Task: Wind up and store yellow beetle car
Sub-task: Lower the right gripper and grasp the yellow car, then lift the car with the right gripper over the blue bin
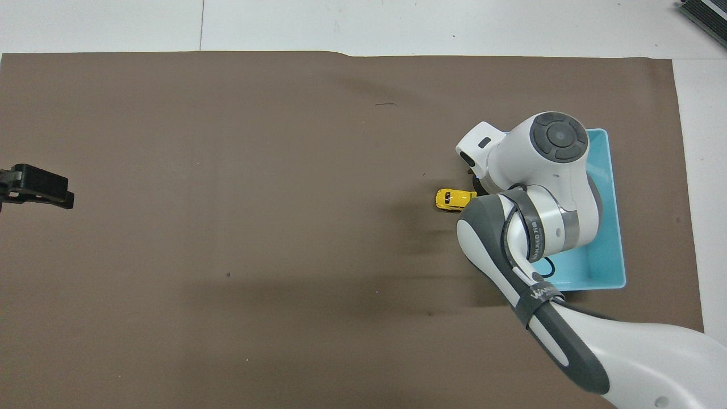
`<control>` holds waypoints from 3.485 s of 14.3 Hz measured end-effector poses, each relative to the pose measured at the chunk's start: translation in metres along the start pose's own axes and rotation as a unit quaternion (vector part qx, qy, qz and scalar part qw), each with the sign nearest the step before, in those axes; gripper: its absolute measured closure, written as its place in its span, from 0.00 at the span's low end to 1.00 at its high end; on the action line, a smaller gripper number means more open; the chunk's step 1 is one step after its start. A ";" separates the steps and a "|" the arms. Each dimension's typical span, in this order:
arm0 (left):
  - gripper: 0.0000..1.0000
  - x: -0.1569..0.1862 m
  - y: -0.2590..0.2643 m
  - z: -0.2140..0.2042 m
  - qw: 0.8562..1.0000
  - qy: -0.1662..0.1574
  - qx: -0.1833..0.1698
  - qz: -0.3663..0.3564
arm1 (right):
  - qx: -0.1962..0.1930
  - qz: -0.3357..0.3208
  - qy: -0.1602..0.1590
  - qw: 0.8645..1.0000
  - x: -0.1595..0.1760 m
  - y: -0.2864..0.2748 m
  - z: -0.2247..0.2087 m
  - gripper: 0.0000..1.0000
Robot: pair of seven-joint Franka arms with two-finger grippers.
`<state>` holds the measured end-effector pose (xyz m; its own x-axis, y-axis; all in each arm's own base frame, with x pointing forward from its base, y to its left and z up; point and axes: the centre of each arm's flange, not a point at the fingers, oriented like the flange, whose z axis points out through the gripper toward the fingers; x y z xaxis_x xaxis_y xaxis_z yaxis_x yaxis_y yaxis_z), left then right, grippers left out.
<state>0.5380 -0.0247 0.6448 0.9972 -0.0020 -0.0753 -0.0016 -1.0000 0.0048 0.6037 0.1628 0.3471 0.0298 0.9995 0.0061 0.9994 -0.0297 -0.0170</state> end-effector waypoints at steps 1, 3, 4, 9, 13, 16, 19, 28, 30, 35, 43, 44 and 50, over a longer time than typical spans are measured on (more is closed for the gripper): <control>0.00 0.000 0.000 0.000 1.000 0.000 0.000 0.000 | -0.001 -0.001 0.000 1.000 0.002 0.001 0.008 0.00; 0.00 0.000 0.000 0.000 1.000 0.000 0.000 0.000 | -0.001 -0.002 -0.001 1.000 0.003 0.003 0.019 0.00; 0.00 0.000 0.000 0.000 1.000 0.000 0.000 0.000 | 0.001 -0.002 -0.001 1.000 0.003 0.003 0.021 0.00; 0.00 0.000 0.000 0.000 1.000 0.000 0.000 0.000 | 0.002 -0.008 -0.002 1.000 0.010 0.000 0.028 0.03; 0.00 0.000 0.000 0.000 1.000 0.000 0.000 0.000 | 0.006 -0.013 -0.003 1.000 0.016 -0.003 0.035 0.16; 0.00 0.000 0.000 0.000 1.000 0.000 0.000 0.000 | 0.008 -0.015 -0.008 1.000 0.015 -0.003 0.044 0.38; 0.00 0.000 0.000 0.000 1.000 0.000 0.000 0.000 | 0.006 -0.018 -0.010 1.000 0.016 -0.002 0.045 0.55; 0.00 0.000 0.000 0.000 1.000 -0.001 0.000 0.000 | -0.011 -0.009 -0.005 1.000 0.053 0.000 0.020 0.55; 0.00 0.000 0.000 0.000 1.000 -0.001 0.000 0.000 | -0.004 -0.009 -0.008 1.000 0.059 0.001 0.010 0.55; 0.00 0.000 0.000 0.000 1.000 -0.001 0.000 0.000 | 0.014 0.000 -0.016 1.000 0.050 0.008 -0.027 0.55; 0.00 0.000 0.000 0.000 1.000 -0.001 0.000 0.000 | 0.032 0.070 -0.019 0.997 -0.039 0.006 -0.109 0.55; 0.00 0.000 0.000 0.000 1.000 -0.001 0.000 0.000 | 0.036 0.069 -0.019 0.997 -0.051 0.007 -0.111 0.55; 0.00 0.000 0.000 0.000 1.000 -0.001 0.000 0.000 | 0.064 0.026 -0.021 0.997 -0.098 -0.004 -0.078 0.55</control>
<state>0.5378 -0.0247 0.6447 0.9970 -0.0019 -0.0769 -0.0015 -1.0000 0.0047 0.5978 0.0646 0.4247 0.0780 0.9962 -0.0392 0.9862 -0.0829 -0.1433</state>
